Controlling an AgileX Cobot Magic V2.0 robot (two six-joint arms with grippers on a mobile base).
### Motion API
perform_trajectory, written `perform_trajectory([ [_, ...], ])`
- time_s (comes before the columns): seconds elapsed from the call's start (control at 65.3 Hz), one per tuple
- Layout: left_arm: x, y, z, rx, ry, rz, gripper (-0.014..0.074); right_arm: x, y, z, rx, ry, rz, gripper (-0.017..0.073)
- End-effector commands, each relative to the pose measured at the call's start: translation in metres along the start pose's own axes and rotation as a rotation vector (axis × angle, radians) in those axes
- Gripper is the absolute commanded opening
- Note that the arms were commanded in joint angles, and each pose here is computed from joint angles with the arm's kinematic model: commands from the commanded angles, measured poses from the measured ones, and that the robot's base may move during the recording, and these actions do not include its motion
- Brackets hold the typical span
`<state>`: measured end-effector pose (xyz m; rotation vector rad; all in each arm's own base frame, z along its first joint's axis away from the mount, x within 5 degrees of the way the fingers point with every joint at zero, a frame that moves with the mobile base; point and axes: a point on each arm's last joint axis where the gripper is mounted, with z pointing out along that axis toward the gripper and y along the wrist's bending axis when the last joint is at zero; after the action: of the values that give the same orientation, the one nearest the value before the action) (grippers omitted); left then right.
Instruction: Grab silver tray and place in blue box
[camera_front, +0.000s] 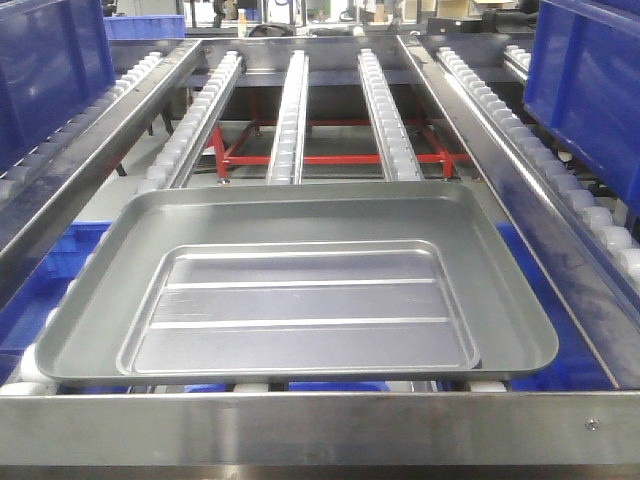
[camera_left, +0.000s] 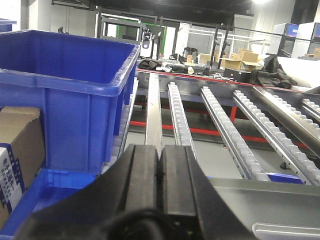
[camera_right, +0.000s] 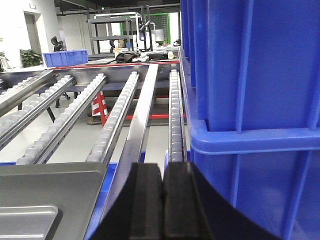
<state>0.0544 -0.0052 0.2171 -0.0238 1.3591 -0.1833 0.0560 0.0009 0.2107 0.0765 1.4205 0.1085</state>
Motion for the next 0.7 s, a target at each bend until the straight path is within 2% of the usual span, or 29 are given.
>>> perform_trajectory([
  [0.0,-0.0093,-0.0018,-0.0015,0.023,-0.098,-0.008,-0.0093,-0.0084,0.0017,-0.0021,-0.019,-0.1,-0.005,0.005],
  [0.613,-0.0093,-0.0019,-0.0015,0.024,-0.098,-0.006,-0.0093,-0.0093,0.0019,-0.0022,-0.021,-0.109,-0.005,0.005],
  [0.643,-0.01,-0.0022,-0.0016,0.027,-0.105,0.011,-0.0093,-0.01,0.0021,-0.0023,-0.023,-0.118,-0.005,0.005],
  [0.689,-0.0192,-0.0035,-0.002,0.034,-0.149,0.003,-0.0093,-0.0171,0.0033,-0.0029,-0.032,-0.157,0.001,0.005],
])
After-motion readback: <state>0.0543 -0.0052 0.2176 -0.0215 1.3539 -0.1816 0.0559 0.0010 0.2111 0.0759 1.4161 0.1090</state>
